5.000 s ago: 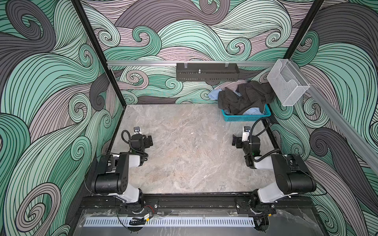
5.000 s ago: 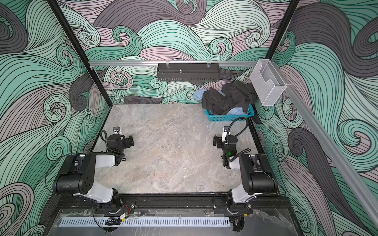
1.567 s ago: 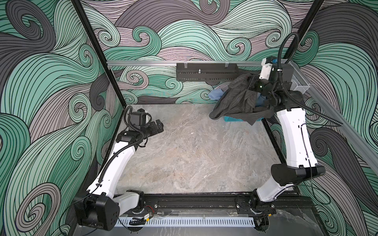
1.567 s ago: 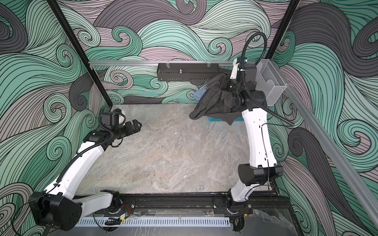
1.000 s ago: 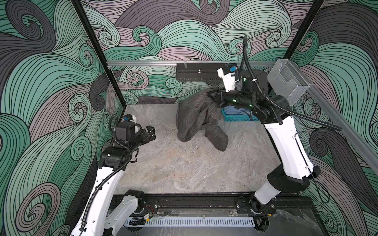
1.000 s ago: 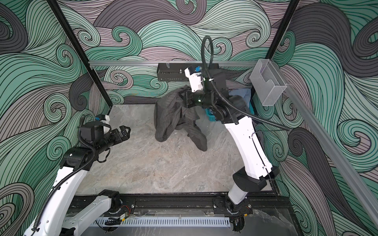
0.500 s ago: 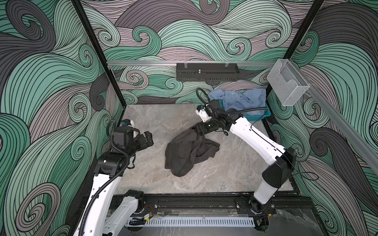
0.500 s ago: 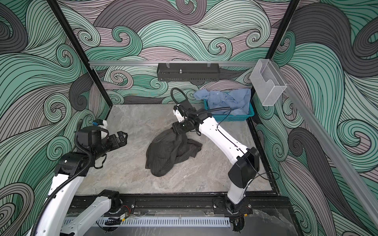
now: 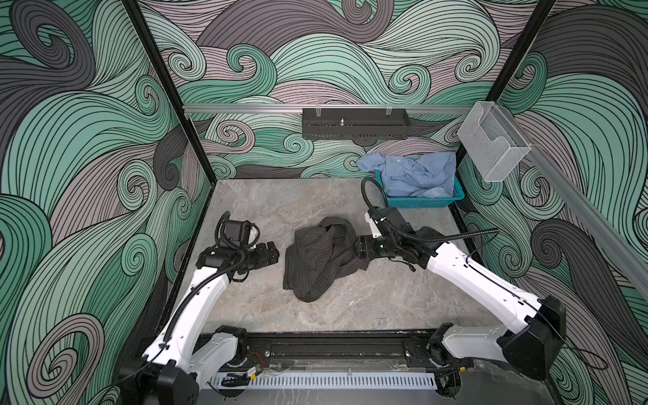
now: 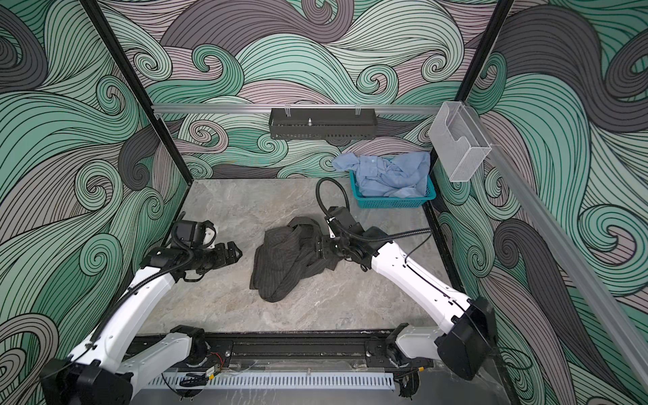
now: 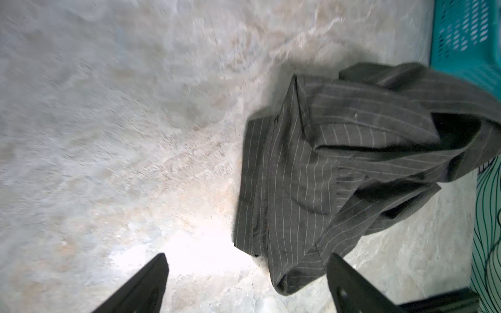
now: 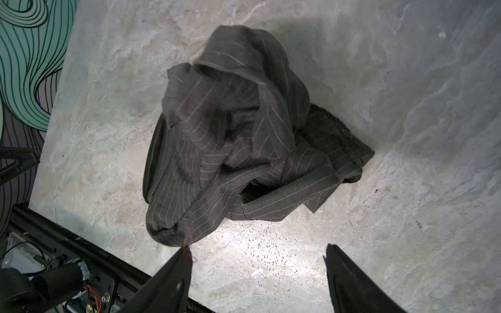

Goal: Fold and stack the long sleeve shirts

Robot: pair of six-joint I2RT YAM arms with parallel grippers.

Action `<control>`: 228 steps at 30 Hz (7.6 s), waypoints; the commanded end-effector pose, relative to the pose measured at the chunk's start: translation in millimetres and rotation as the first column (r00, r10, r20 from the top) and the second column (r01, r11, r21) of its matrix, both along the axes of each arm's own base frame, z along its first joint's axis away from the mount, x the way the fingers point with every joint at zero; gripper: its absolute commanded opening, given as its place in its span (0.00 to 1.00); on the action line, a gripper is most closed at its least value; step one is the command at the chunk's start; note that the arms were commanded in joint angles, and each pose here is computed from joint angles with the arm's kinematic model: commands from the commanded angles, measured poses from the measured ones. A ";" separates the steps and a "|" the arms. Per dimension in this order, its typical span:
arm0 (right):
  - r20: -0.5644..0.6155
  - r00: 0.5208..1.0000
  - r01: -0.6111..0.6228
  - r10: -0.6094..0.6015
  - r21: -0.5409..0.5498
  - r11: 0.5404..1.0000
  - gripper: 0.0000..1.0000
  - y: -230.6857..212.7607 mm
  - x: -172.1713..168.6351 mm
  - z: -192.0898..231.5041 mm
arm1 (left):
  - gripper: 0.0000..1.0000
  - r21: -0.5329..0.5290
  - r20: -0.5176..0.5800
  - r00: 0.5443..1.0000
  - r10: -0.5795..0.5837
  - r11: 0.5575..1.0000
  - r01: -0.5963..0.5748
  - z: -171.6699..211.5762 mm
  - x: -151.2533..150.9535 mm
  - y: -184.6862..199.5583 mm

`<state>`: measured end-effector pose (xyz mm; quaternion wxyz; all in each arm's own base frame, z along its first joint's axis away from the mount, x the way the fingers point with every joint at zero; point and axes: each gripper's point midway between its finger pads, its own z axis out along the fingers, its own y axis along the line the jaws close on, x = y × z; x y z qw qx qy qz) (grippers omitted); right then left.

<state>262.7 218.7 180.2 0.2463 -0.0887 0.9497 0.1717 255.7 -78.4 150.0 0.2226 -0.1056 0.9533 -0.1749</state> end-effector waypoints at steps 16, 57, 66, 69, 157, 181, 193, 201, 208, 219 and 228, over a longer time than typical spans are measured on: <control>-0.212 0.918 0.386 -0.334 0.298 0.873 0.82 -4.7 3.4 -87.1 | 0.99 0.116 0.027 0.744 -0.667 0.742 0.661 27.0 104.6 -209.6; 0.094 0.987 -0.116 0.130 -0.148 0.982 0.00 0.3 175.0 24.1 | 0.00 0.175 0.119 0.980 0.162 0.968 -0.181 105.2 89.4 72.1; 0.119 0.968 -0.194 0.221 -0.206 0.959 0.04 -8.7 162.2 65.3 | 0.18 0.033 0.098 0.995 0.035 0.999 -0.038 109.7 65.7 34.9; 0.058 0.977 -0.189 0.207 -0.227 0.955 0.47 -9.8 162.1 53.0 | 0.19 0.005 0.055 0.998 0.012 1.000 -0.012 92.4 64.5 23.5; 0.511 0.682 -0.469 0.523 -0.243 0.849 0.00 161.0 55.4 170.4 | 0.68 -0.216 0.090 0.993 0.080 0.975 -0.059 55.7 27.3 20.7; 0.531 0.843 0.167 -0.084 -0.110 0.980 0.00 -120.7 50.3 182.7 | 0.06 -0.144 -0.171 0.964 -0.203 0.973 0.179 -20.1 76.6 -73.1; 0.668 0.739 0.207 -0.091 -0.097 0.974 0.00 -135.0 88.8 272.5 | 0.00 -0.112 0.426 0.902 -0.075 0.985 0.135 237.2 23.9 -29.8; 0.590 0.808 0.169 0.004 -0.237 0.957 0.00 -112.0 180.0 231.9 | 0.00 -0.176 0.303 0.953 -0.008 0.982 0.064 199.3 30.6 -31.4; 0.379 0.923 0.054 0.059 -0.280 0.958 0.03 -82.4 223.6 120.3 | 0.00 -0.193 0.136 0.989 0.051 0.981 -0.024 124.9 57.9 -31.5; 0.405 0.904 -0.024 0.138 -0.276 0.961 0.74 -37.7 144.0 135.6 | 0.00 -0.181 0.067 0.994 0.086 0.981 -0.072 94.1 59.4 -20.7; 0.202 0.939 -0.266 0.280 -0.094 0.959 0.54 95.1 29.0 40.9 | 0.05 -0.160 0.043 0.988 0.148 0.977 -0.139 81.2 61.0 -2.2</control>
